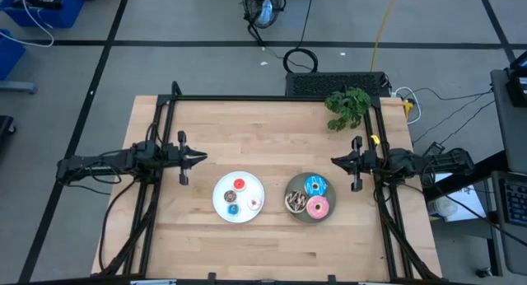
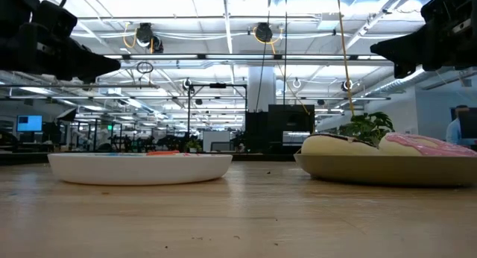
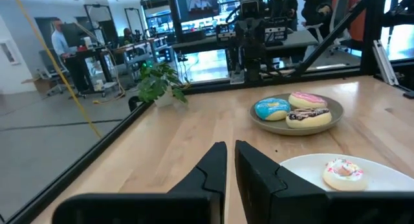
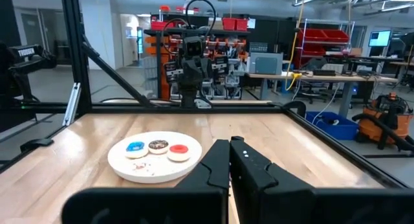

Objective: Pick & Place donuts
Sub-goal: Return to Home Position

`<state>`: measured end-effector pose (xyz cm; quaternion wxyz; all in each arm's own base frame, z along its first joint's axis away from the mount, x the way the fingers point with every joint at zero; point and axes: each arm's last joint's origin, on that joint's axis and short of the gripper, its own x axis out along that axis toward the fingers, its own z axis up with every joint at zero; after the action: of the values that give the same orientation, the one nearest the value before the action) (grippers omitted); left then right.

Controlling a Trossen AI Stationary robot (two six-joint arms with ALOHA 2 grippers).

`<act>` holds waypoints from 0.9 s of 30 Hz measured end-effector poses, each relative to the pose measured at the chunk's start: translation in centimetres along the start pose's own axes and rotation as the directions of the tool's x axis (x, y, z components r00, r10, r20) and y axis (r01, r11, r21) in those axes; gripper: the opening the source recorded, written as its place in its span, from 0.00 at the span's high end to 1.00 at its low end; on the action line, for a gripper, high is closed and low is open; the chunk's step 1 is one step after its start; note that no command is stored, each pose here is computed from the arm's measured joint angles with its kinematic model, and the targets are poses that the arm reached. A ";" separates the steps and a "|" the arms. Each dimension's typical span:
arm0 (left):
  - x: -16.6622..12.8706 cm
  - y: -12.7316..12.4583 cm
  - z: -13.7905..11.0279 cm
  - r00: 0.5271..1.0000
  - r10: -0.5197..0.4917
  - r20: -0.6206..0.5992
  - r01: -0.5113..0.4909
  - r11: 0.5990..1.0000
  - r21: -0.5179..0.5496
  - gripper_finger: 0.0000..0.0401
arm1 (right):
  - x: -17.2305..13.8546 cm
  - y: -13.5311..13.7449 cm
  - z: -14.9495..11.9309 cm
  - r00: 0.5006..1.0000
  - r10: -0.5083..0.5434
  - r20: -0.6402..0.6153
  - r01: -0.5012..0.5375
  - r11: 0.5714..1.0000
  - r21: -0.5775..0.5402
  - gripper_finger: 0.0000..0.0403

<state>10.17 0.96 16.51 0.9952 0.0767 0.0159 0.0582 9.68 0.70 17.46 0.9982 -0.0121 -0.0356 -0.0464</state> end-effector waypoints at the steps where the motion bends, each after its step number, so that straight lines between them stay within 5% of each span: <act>1: 0.0 0.0 0.0 1.000 0.000 0.001 0.000 1.000 -0.001 0.90 | 0.0 0.0 0.0 1.000 0.000 0.000 0.000 1.000 0.000 1.00; 27: 0.0 0.0 0.1 1.000 -0.004 0.009 0.004 1.000 -0.002 0.89 | 0.0 0.0 0.0 1.000 0.000 0.000 0.000 1.000 0.000 1.00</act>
<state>10.17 0.95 16.59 0.9955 0.0758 0.0116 0.0561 9.68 0.70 17.45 0.9982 -0.0122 -0.0356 -0.0466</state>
